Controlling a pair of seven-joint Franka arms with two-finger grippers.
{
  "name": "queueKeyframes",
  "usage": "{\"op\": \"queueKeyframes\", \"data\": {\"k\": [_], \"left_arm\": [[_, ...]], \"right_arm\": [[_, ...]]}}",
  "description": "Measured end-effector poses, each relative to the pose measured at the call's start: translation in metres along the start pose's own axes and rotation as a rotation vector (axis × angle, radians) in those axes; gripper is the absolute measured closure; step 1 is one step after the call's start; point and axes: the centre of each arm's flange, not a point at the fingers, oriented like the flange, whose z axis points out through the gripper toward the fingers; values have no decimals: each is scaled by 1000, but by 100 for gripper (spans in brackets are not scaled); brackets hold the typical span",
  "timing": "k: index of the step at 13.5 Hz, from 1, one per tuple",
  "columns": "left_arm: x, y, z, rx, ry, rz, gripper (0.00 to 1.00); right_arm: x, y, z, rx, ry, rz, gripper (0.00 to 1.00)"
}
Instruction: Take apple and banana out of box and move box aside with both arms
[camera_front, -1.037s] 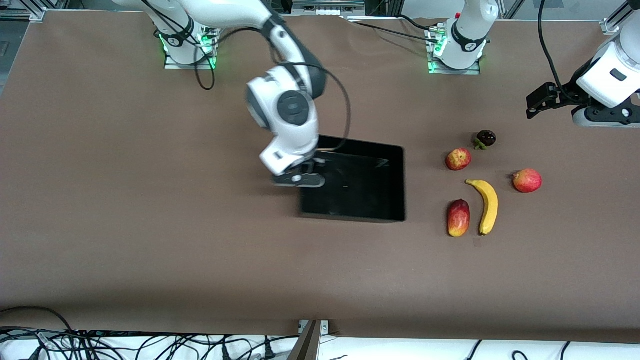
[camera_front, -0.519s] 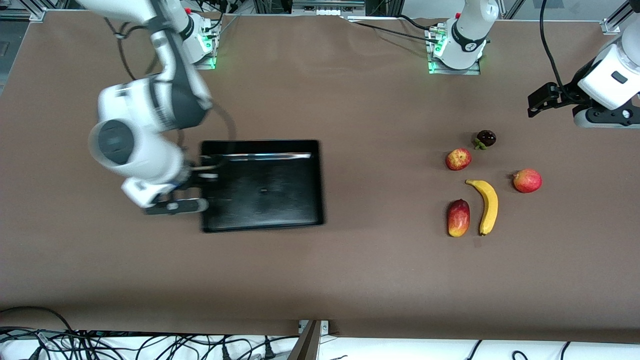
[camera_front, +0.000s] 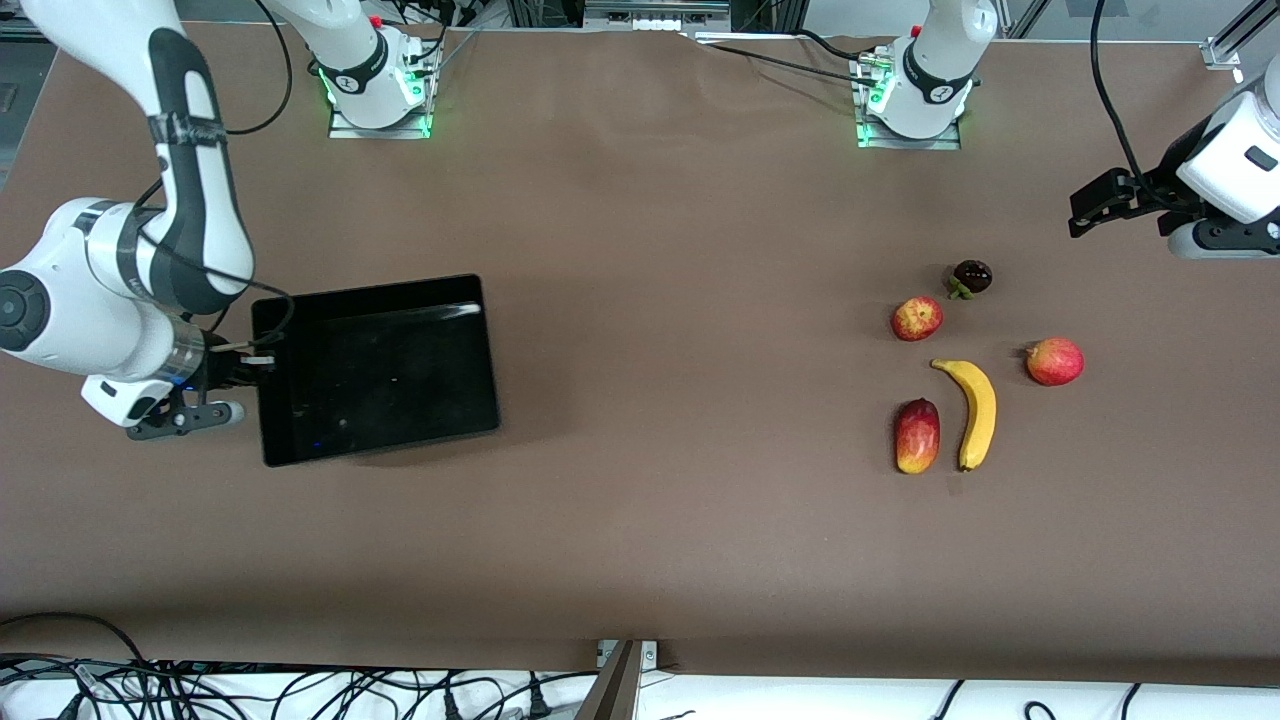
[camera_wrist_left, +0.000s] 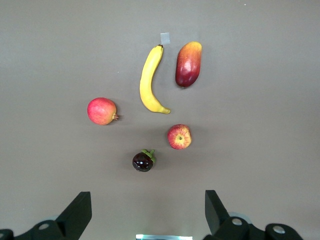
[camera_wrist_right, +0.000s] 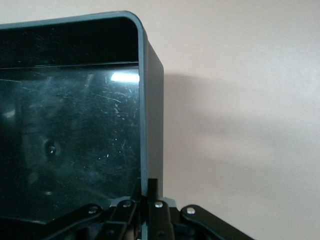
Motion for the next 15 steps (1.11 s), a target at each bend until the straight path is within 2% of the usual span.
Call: {"op": "queueKeyframes", "data": {"k": [3,8,12,13,15], "left_arm": [[7,-1,8,-1,-9,-2,0],[9,-23,-7,-6,23,-40,0],[14,-23,-5,-6,19,-40,0],[16,-22,-4,-6,19,-39,0],[21,-19,1,-6,10,-32,0]], "right_arm": [[-22,24,32,2,-1,14,95],[-43,27,64,67,19,107,95],[-50,27,67,67,42,121,94],[-48,26,64,64,54,116,88],[-36,16,45,69,83,98,68]]}}
